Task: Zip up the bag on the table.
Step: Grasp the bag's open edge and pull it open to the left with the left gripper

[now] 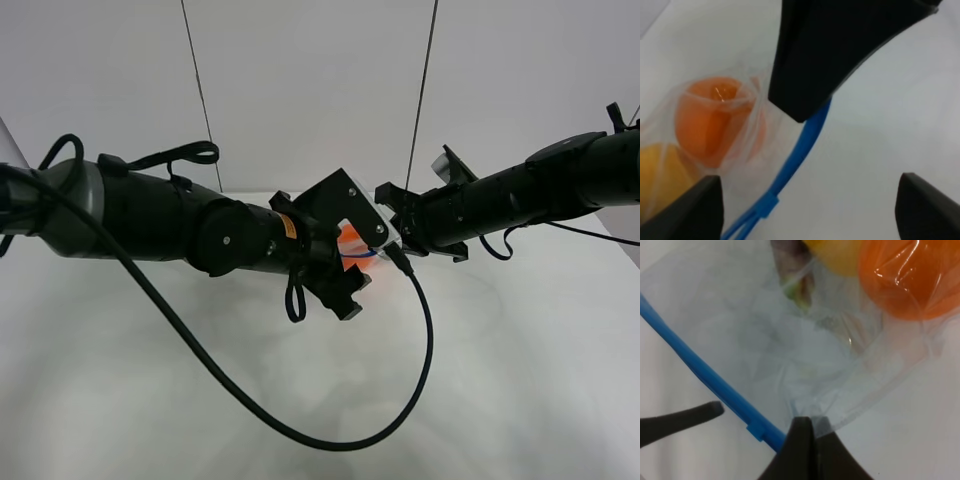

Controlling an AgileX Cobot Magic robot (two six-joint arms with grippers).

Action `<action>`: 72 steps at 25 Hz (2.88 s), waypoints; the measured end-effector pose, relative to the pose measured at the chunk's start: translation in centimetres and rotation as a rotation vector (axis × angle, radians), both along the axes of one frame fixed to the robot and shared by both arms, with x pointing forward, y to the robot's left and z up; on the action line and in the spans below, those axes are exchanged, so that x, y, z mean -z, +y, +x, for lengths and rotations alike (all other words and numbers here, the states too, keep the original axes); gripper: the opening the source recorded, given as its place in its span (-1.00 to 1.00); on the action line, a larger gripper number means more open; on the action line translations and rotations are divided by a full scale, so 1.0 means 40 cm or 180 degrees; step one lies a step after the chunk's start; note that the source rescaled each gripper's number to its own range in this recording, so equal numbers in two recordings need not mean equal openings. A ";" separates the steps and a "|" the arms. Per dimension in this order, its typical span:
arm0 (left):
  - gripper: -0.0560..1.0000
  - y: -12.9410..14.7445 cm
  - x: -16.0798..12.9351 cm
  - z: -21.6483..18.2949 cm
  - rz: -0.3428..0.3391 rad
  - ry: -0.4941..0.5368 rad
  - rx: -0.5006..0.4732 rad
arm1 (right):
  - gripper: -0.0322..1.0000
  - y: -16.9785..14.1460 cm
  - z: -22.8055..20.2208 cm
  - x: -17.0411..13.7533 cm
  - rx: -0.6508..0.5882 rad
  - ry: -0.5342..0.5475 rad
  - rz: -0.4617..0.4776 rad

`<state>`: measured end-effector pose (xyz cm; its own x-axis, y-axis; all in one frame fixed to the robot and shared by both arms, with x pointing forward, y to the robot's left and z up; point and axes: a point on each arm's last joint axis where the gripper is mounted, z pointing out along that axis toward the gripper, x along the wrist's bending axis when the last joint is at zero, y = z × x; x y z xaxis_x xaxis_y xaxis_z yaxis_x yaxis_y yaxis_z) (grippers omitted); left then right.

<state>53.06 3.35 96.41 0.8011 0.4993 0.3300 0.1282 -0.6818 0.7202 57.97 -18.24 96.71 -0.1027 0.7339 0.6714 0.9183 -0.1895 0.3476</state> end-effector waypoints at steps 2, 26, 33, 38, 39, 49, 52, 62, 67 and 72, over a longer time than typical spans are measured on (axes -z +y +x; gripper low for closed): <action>1.00 -0.002 0.009 0.002 0.0045 -0.0038 0.0040 | -0.94 0.000 0.000 0.000 -0.0005 0.0003 0.0003; -0.02 -0.020 0.069 0.030 0.0214 -0.0483 0.0255 | -0.94 0.001 -0.002 0.000 -0.0036 0.0010 -0.0002; -0.44 -0.020 0.068 0.030 0.0288 -0.0568 0.0331 | -0.94 0.001 -0.003 0.000 -0.0044 0.0007 -0.0011; -0.74 -0.019 0.068 0.031 0.0317 -0.0592 0.0354 | -0.94 0.000 -0.002 0.000 -0.0040 0.0005 -0.0014; -0.79 -0.018 0.068 0.033 0.0317 -0.0592 0.0347 | -0.94 0.000 -0.002 0.001 -0.0038 0.0003 -0.0016; -0.89 0.004 0.070 0.050 0.0346 -0.0571 0.0271 | -0.94 -0.001 0.001 0.000 0.0009 -0.0010 -0.0014; -0.89 0.008 0.070 0.053 0.0351 -0.0564 0.0257 | -0.94 -0.001 0.001 0.000 0.0012 -0.0012 -0.0016; -0.89 0.045 0.075 0.078 0.0413 -0.0488 0.0141 | -0.94 -0.001 0.002 0.000 0.0021 -0.0015 -0.0018; -0.89 0.076 0.076 0.101 0.0427 -0.0480 0.0023 | -0.94 -0.001 0.004 -0.003 0.0023 -0.0029 -0.0013; -0.89 0.099 0.075 0.118 0.0447 -0.0479 -0.0051 | -0.94 0.004 0.003 -0.004 0.0023 -0.0036 -0.0007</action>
<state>57.76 7.31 93.41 0.7298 0.4523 0.5127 0.0379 -0.7755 0.6302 58.10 -18.06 96.87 -0.1048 0.7363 0.6685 0.9129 -0.1954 0.3583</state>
